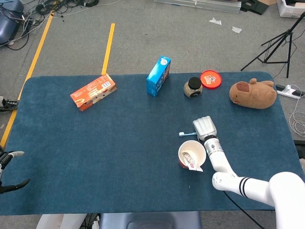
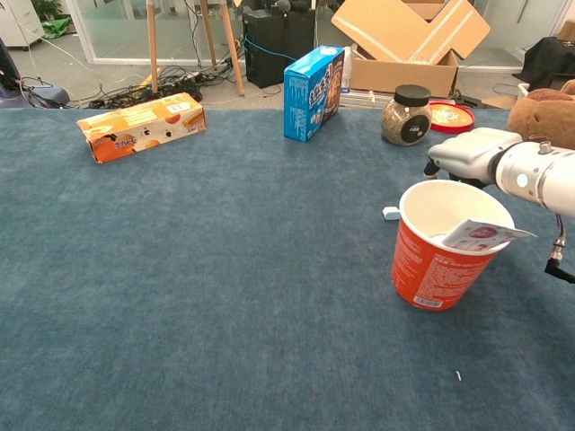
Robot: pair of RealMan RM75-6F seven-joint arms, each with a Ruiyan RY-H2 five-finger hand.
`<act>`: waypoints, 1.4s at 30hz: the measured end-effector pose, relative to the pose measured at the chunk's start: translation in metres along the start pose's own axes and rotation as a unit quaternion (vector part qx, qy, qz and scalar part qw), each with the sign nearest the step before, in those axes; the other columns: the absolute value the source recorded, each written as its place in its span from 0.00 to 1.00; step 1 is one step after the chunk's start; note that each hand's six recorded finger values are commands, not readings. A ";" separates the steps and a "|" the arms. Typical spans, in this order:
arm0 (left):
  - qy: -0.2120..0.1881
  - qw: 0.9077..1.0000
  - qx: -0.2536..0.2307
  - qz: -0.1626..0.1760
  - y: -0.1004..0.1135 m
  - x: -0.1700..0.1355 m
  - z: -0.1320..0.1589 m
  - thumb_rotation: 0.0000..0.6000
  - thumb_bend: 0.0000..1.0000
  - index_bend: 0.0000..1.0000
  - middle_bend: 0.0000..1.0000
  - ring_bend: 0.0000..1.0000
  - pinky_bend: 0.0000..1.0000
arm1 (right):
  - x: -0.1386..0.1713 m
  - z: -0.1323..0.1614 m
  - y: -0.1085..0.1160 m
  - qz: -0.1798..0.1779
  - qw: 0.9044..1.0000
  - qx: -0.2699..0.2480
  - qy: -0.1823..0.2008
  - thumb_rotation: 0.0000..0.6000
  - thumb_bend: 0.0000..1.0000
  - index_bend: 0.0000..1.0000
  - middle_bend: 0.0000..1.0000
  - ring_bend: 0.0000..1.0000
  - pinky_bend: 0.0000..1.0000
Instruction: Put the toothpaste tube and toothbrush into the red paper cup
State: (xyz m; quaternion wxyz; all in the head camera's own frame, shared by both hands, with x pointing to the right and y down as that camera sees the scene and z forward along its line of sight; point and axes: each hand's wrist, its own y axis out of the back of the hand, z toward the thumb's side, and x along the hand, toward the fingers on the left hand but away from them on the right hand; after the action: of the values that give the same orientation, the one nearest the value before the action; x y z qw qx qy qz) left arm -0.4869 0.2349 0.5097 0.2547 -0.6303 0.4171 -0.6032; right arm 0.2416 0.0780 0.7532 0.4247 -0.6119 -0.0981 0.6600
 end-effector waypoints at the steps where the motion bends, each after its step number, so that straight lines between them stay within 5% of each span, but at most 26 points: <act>1: 0.000 1.000 0.000 0.000 0.000 0.000 0.000 1.00 0.00 0.25 0.27 0.20 0.20 | 0.000 0.000 0.000 0.000 1.000 0.000 0.000 1.00 0.19 0.52 1.00 1.00 1.00; 42: 0.000 1.000 0.000 -0.001 0.000 0.000 0.000 1.00 0.00 0.25 0.27 0.20 0.20 | -0.009 0.001 -0.009 0.017 1.000 -0.001 -0.004 1.00 0.23 0.54 1.00 1.00 1.00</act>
State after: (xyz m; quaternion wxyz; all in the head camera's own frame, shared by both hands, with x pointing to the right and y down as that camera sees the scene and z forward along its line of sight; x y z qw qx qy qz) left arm -0.4868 0.2354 0.5097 0.2540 -0.6305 0.4166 -0.6037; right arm 0.2439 0.0783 0.7656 0.4127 -0.6112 -0.0903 0.6693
